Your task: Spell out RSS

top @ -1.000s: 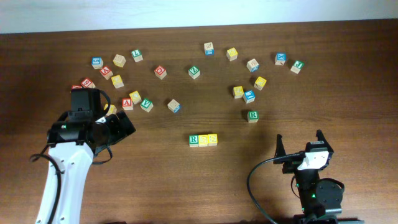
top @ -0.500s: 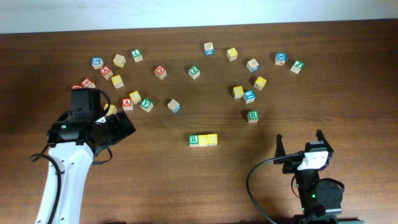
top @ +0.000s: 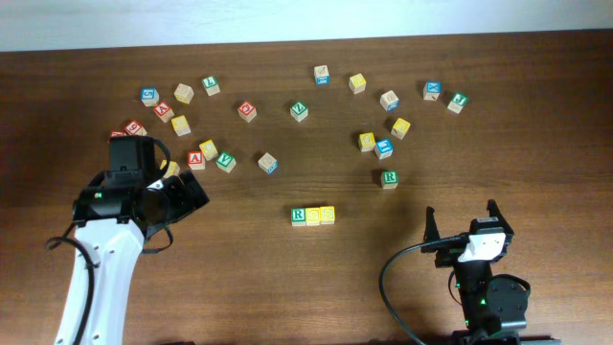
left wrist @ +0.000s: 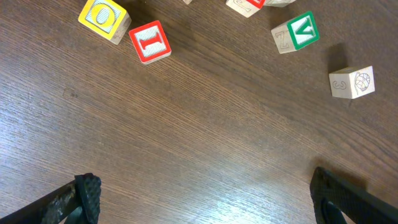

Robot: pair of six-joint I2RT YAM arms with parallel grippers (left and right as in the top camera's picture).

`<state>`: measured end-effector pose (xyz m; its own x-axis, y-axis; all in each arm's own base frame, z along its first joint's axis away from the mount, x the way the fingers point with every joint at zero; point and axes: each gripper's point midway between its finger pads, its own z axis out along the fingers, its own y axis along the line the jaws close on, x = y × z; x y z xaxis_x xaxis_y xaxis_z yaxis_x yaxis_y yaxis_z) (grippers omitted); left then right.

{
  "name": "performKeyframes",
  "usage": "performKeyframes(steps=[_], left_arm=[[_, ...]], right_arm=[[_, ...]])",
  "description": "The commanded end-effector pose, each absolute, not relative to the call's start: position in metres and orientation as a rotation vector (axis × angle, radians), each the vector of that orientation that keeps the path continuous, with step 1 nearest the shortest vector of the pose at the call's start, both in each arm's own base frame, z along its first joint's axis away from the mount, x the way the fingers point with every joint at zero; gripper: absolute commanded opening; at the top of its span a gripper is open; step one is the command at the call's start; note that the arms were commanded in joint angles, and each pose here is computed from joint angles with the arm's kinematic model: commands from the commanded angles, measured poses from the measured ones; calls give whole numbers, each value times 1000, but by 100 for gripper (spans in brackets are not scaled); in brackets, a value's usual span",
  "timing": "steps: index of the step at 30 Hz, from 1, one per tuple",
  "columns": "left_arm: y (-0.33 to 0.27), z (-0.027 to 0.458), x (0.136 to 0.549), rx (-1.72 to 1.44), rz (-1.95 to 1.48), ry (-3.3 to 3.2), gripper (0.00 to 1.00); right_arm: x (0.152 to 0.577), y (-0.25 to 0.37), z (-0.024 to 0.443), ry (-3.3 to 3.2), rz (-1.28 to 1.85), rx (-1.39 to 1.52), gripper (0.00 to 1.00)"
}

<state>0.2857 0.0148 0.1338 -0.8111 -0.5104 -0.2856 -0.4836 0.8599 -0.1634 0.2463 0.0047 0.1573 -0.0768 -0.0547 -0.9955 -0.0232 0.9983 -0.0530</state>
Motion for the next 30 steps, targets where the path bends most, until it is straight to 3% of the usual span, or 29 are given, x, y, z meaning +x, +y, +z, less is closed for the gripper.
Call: performKeyframes(steps=[1,8,20,30], left_arm=[[17,140,287,-748,-117,2691,99],[17,140,286,-749,-117,2692,99],[13,129,241,-791,-85,2846,99],[11,124,232,-525,-123,2584,99]], right_arm=[[246,1,155,1651,-43,-47,98],[246,1,155,1651,-43,-47,98],[246,1,155,1651,-43,-47,98],[246,1,155,1651,-43,-47,98]])
